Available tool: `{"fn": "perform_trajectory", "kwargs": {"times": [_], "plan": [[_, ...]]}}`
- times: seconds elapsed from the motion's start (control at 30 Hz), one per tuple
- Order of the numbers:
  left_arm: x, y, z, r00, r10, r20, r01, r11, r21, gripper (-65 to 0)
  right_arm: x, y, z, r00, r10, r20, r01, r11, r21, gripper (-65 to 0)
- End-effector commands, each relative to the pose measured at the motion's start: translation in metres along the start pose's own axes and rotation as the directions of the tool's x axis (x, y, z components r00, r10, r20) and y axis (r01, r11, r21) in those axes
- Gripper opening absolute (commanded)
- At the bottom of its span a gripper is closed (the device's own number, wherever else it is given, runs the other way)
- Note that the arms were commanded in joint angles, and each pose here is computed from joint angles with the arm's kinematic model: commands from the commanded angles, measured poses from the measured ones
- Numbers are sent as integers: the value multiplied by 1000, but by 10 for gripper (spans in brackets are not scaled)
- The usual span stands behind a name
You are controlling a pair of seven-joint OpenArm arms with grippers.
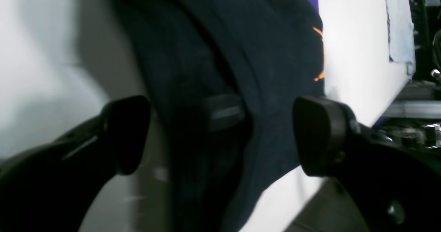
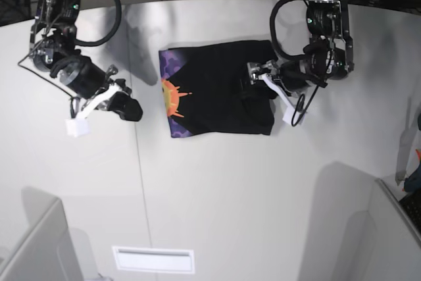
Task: Fold the T-shirt properly
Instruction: 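Release the right gripper and withdraw it from the folded bundle, then grasp the bundle edge with the left gripper and fold it over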
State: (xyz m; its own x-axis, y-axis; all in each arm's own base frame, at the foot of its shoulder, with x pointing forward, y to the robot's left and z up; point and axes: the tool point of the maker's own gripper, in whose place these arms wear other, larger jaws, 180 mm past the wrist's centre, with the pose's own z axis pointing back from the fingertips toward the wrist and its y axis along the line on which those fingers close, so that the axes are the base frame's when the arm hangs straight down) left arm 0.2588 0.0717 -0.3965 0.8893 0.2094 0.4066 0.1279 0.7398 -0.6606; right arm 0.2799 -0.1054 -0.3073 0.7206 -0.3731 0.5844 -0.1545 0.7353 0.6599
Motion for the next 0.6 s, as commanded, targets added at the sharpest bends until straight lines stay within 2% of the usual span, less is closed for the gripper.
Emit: {"fn": "perform_trajectory", "kwargs": {"times": [0.0, 0.13, 0.23, 0.33, 0.4, 0.47, 0.53, 0.57], "plan": [[7, -1, 0, 1000, 3, 14, -3, 1000, -6, -61, 17, 2, 7, 998, 24, 52, -24, 1000, 10, -650], [-8, 4, -17, 998, 30, -63, -30, 999, -9, -273, 31, -13, 20, 994, 9, 106, -5, 999, -34, -650], [-17, 9, -24, 990, -10, -142, 11, 1000, 2, -438, 37, -25, 31, 991, -1, 135, 10, 998, -68, -650], [-20, 9, -26, 973, -97, -211, 100, 995, 7, -650, 41, -32, 37, 988, -2, 155, 16, 996, -89, -650], [-15, 10, -25, 946, -188, -263, 198, 980, 11, -650, 41, -35, 40, 989, -4, 149, 19, 995, -98, -650], [-7, 12, -24, 896, -299, -329, 320, 947, 12, -650, 42, -38, 43, 989, -6, 146, 22, 994, -107, -650], [1, 15, -22, 817, -408, -409, 449, 893, 7, -650, 42, -41, 45, 989, -10, 146, 27, 993, -115, -650], [7, 15, -21, 762, -468, -447, 524, 852, 1, -650, 43, -43, 47, 989, -12, 147, 30, 992, -121, -650]]}}
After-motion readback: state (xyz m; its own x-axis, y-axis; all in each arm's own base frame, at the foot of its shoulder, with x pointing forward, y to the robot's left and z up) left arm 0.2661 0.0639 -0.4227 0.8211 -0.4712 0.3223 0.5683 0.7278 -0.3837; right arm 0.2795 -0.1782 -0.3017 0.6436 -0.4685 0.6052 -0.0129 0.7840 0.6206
